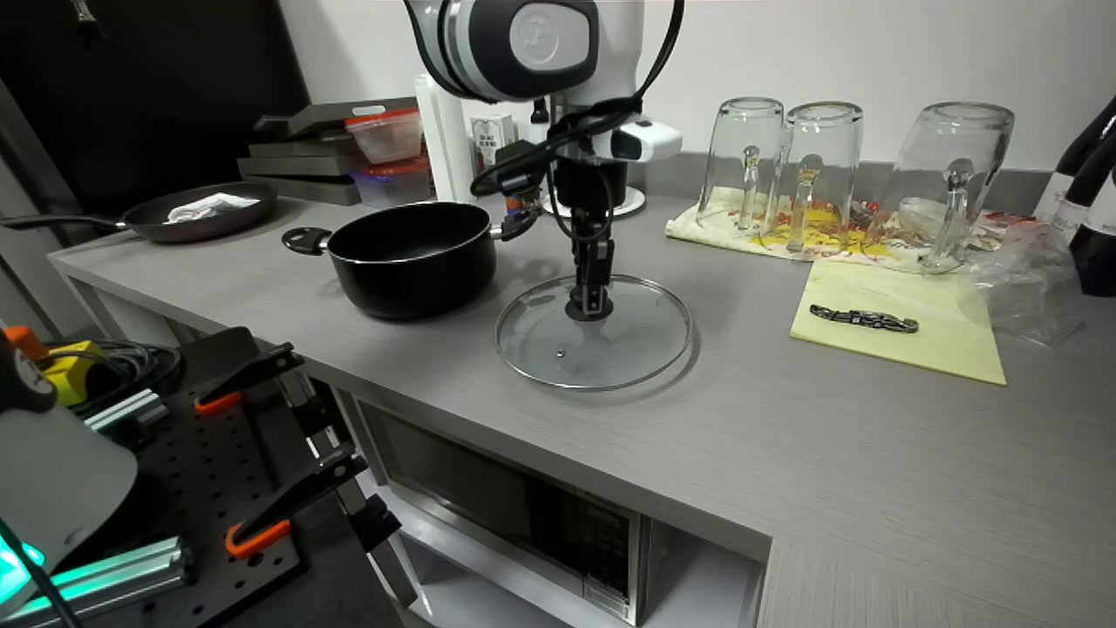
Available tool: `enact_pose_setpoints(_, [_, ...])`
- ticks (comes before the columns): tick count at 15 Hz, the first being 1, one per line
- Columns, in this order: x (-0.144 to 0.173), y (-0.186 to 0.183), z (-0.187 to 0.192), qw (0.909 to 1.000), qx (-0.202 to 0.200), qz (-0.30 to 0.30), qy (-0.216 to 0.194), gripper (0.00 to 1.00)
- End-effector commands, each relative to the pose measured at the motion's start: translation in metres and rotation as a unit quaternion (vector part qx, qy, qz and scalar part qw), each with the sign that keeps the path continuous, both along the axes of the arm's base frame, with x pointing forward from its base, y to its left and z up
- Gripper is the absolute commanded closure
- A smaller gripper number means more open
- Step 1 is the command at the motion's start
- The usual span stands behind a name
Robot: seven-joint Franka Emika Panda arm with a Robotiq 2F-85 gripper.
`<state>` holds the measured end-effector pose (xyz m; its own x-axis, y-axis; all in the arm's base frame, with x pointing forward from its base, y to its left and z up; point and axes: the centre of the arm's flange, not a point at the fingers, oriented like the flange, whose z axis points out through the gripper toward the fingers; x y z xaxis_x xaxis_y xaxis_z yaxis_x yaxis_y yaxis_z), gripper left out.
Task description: Press the lid on the pot
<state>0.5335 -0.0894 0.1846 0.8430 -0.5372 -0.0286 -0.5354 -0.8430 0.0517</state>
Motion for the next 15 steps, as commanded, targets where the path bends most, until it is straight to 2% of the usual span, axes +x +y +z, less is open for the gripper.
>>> enact_pose_setpoints(1, [-0.006,-0.014,0.063,0.9994,-0.007,0.015,-0.03,0.75])
enact_pose_setpoints(5, [-0.012,-0.013,0.124,0.9951,-0.027,0.056,-0.078,0.75])
enact_pose_setpoints(8, [-0.018,0.007,0.163,0.9876,-0.042,0.108,-0.106,0.75])
enact_pose_setpoints(11, [-0.025,0.034,0.186,0.9781,-0.049,0.161,-0.122,0.75])
enact_pose_setpoints(15, [-0.036,0.082,0.195,0.9632,-0.055,0.232,-0.123,0.75])
